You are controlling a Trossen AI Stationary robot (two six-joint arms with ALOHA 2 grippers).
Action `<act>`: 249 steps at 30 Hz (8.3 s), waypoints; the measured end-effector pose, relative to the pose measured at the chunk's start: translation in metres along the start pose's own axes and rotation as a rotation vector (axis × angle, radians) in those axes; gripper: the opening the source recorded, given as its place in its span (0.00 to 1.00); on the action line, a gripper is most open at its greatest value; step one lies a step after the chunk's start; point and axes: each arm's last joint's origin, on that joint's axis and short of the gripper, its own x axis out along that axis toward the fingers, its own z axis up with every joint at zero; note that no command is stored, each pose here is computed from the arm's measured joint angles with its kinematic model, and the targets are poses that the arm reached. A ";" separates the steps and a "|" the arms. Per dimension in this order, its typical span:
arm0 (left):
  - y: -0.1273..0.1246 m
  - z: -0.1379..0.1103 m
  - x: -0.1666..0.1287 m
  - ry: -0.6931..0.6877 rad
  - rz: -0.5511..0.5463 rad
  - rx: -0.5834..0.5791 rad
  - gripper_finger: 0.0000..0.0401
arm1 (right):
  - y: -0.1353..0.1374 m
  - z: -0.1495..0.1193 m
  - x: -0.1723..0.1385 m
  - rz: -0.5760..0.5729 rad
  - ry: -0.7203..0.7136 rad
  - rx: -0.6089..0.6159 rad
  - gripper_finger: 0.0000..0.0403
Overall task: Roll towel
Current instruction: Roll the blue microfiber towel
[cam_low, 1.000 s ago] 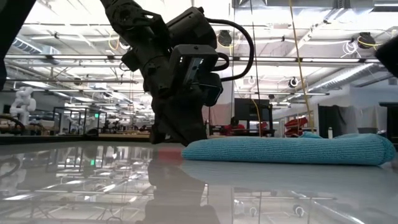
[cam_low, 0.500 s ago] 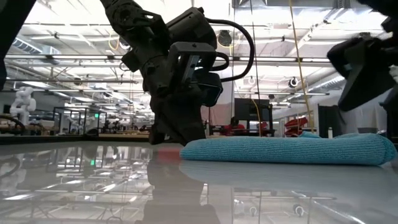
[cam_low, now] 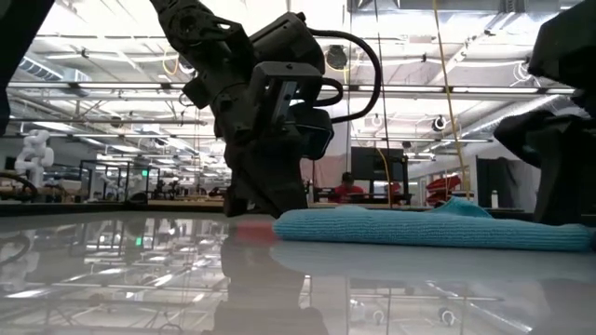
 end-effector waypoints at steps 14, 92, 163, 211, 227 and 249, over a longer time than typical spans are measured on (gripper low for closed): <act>-0.026 0.008 -0.040 -0.084 -0.075 0.252 0.32 | -0.001 -0.004 0.002 -0.009 0.045 0.119 0.23; -0.044 -0.033 0.015 0.079 -0.160 0.682 0.01 | 0.000 0.004 -0.007 0.159 0.079 0.315 0.03; -0.008 -0.008 0.003 0.110 -0.107 -0.097 0.03 | 0.017 0.009 -0.054 0.332 0.007 0.274 0.38; -0.005 -0.003 -0.001 0.173 -0.209 -0.126 0.03 | 0.031 -0.012 0.001 0.026 -0.119 0.350 0.03; -0.025 -0.012 0.006 0.203 -0.290 -0.059 0.03 | 0.043 -0.004 -0.001 0.276 -0.032 0.765 0.01; -0.043 -0.014 -0.014 0.058 -0.245 0.388 0.45 | 0.054 -0.013 -0.009 0.290 -0.004 1.117 0.01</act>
